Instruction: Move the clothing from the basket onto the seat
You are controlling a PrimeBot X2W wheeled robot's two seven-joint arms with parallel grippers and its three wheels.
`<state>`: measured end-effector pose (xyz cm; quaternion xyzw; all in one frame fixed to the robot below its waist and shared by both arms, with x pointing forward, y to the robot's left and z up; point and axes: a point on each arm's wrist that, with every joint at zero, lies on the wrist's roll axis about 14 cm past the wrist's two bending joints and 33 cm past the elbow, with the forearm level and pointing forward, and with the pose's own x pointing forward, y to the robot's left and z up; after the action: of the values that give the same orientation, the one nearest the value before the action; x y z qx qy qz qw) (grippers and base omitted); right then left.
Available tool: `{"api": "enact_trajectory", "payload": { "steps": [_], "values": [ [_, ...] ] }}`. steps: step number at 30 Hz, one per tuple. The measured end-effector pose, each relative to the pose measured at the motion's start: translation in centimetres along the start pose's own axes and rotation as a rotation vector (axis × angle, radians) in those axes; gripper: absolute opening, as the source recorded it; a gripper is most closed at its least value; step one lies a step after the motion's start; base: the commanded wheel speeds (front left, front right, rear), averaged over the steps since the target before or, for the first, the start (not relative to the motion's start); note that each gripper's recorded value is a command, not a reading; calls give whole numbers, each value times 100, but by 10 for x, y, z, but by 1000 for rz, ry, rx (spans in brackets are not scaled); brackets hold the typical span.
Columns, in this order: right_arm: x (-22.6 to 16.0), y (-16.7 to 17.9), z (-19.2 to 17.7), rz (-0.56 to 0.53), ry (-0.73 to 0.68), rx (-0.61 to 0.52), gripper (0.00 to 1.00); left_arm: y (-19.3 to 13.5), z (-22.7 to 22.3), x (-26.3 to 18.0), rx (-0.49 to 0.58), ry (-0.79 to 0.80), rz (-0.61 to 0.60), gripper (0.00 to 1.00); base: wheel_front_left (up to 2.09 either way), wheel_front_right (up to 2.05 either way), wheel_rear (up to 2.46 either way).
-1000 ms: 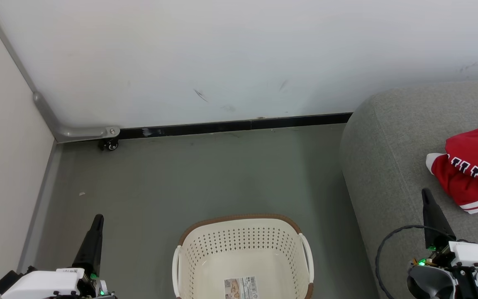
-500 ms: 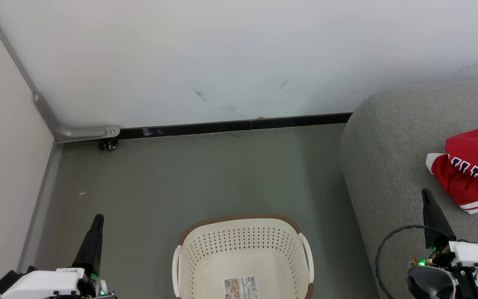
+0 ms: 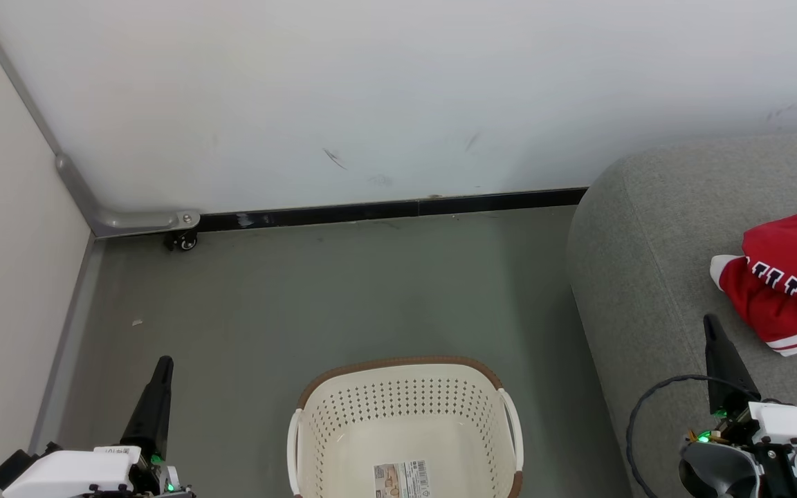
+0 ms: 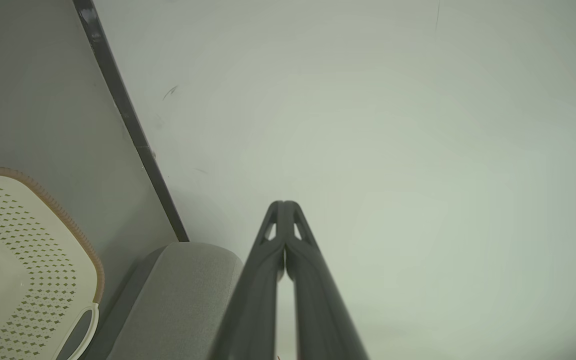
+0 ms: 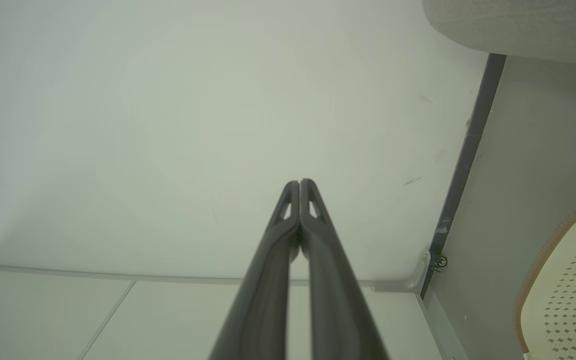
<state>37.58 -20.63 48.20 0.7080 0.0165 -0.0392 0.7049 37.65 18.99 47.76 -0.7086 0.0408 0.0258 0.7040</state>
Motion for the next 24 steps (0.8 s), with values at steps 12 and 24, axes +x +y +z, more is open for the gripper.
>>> {"api": "enact_trajectory", "payload": {
  "steps": [12, 24],
  "values": [
    [0, 0, 0, 0, 0, 0, 0, -1, 0, 0, 0, 0, -3, 0, 0, 0, 0],
    [0, 0, 0, 0, 0, 0, 0, -1, 0, 0, 0, 1, -3, 0, 0, 0, 0]
  ]
}}
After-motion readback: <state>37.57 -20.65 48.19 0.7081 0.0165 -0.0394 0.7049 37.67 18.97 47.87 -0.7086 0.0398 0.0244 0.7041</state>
